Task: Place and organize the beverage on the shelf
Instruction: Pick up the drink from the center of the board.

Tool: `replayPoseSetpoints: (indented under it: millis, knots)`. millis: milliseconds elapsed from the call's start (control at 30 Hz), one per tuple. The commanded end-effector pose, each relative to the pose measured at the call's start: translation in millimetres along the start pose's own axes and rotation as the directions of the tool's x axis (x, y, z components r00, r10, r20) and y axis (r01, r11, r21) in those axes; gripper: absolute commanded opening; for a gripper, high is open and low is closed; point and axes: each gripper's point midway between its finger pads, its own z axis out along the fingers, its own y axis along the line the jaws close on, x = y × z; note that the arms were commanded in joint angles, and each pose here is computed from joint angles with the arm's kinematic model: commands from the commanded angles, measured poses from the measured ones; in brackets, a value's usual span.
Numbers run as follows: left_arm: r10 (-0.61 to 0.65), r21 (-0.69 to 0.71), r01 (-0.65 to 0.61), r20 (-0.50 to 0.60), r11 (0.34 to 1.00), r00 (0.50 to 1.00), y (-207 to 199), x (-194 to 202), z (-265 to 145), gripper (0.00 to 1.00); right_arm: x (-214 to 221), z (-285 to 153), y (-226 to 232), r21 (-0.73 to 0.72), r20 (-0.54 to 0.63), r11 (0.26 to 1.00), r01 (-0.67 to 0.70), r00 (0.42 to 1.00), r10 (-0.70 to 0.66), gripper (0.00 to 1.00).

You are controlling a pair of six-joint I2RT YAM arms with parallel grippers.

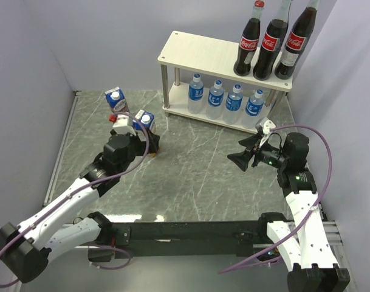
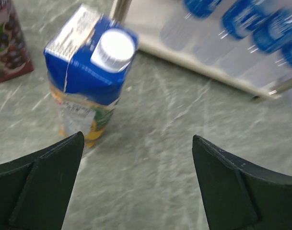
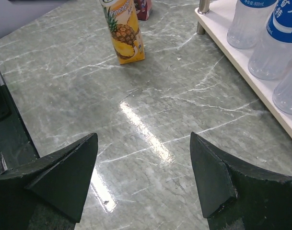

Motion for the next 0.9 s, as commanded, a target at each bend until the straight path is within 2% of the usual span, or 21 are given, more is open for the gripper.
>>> replayPoseSetpoints:
  millis: [0,100,133,233,333,400,433,467,500,533,567,600,633,667,700,733,833,867]
  knots:
    - [0.11,-0.077,-0.112,-0.028,0.991,0.994,22,17,14,1.0,-17,-2,3,-0.016,0.039,0.999,0.05,0.998,-0.049,0.83]
    - [0.123,-0.108,-0.125,-0.032,0.986,0.992,30,27,25,0.99,-18,-2,3,-0.016,0.039,0.999,0.051,0.998,-0.051,0.83]
    - [0.104,-0.105,-0.102,0.015,0.989,0.994,27,21,30,0.99,-18,-2,3,-0.019,0.039,0.998,0.052,0.998,-0.051,0.83]
    - [0.026,-0.128,-0.018,0.059,0.992,0.998,27,21,43,1.0,-19,-2,5,-0.026,0.043,0.998,0.054,0.998,-0.053,0.83]
    - [-0.056,-0.193,0.069,0.077,0.979,0.995,26,26,56,0.99,-19,-2,5,-0.029,0.042,0.998,0.052,0.998,-0.05,0.83]
    - [-0.077,-0.316,0.107,0.106,0.943,0.991,40,33,63,0.99,-18,-2,6,-0.03,0.041,0.998,0.05,0.998,-0.049,0.83]
    - [-0.109,-0.325,0.149,0.138,0.934,0.984,30,26,66,0.99,-19,-2,6,-0.029,0.043,0.998,0.051,0.998,-0.05,0.83]
    - [-0.067,-0.401,0.106,0.11,0.91,0.992,40,40,71,0.99,-19,-2,6,-0.031,0.042,0.998,0.05,0.998,-0.049,0.83]
    - [-0.06,-0.439,0.106,0.117,0.892,0.991,42,41,74,1.0,-19,-2,6,-0.032,0.043,0.998,0.05,0.998,-0.049,0.83]
    - [-0.106,-0.448,0.163,0.149,0.879,0.983,30,35,78,1.0,-19,-2,6,-0.033,0.042,0.998,0.049,0.998,-0.047,0.83]
    - [-0.08,-0.517,0.147,0.149,0.843,0.986,39,44,85,0.99,-18,-2,7,-0.036,0.041,0.998,0.048,0.998,-0.046,0.83]
    - [-0.045,-0.588,0.091,0.092,0.804,0.995,51,57,81,1.0,-19,-2,7,-0.037,0.043,0.998,0.051,0.998,-0.049,0.83]
    - [-0.063,-0.595,0.124,0.122,0.794,0.991,39,44,89,0.99,-19,-2,7,-0.037,0.044,0.998,0.052,0.998,-0.05,0.83]
    - [-0.064,-0.646,0.137,0.136,0.751,0.989,47,56,97,0.99,-19,-2,7,-0.037,0.042,0.998,0.051,0.998,-0.049,0.83]
    - [-0.017,-0.712,0.062,0.071,0.699,0.997,60,66,89,1.0,-18,-2,7,-0.036,0.041,0.998,0.048,0.998,-0.046,0.83]
    - [-0.052,-0.731,0.125,0.122,0.671,0.991,56,66,102,1.0,-19,-2,7,-0.037,0.042,0.998,0.051,0.998,-0.049,0.83]
    - [-0.01,-0.813,0.103,0.119,0.574,0.993,68,71,98,0.99,-20,-2,7,-0.035,0.043,0.998,0.053,0.998,-0.052,0.83]
    - [0.0,-0.82,0.099,0.12,0.563,0.993,69,71,99,0.99,-19,-2,7,-0.034,0.042,0.998,0.052,0.998,-0.051,0.83]
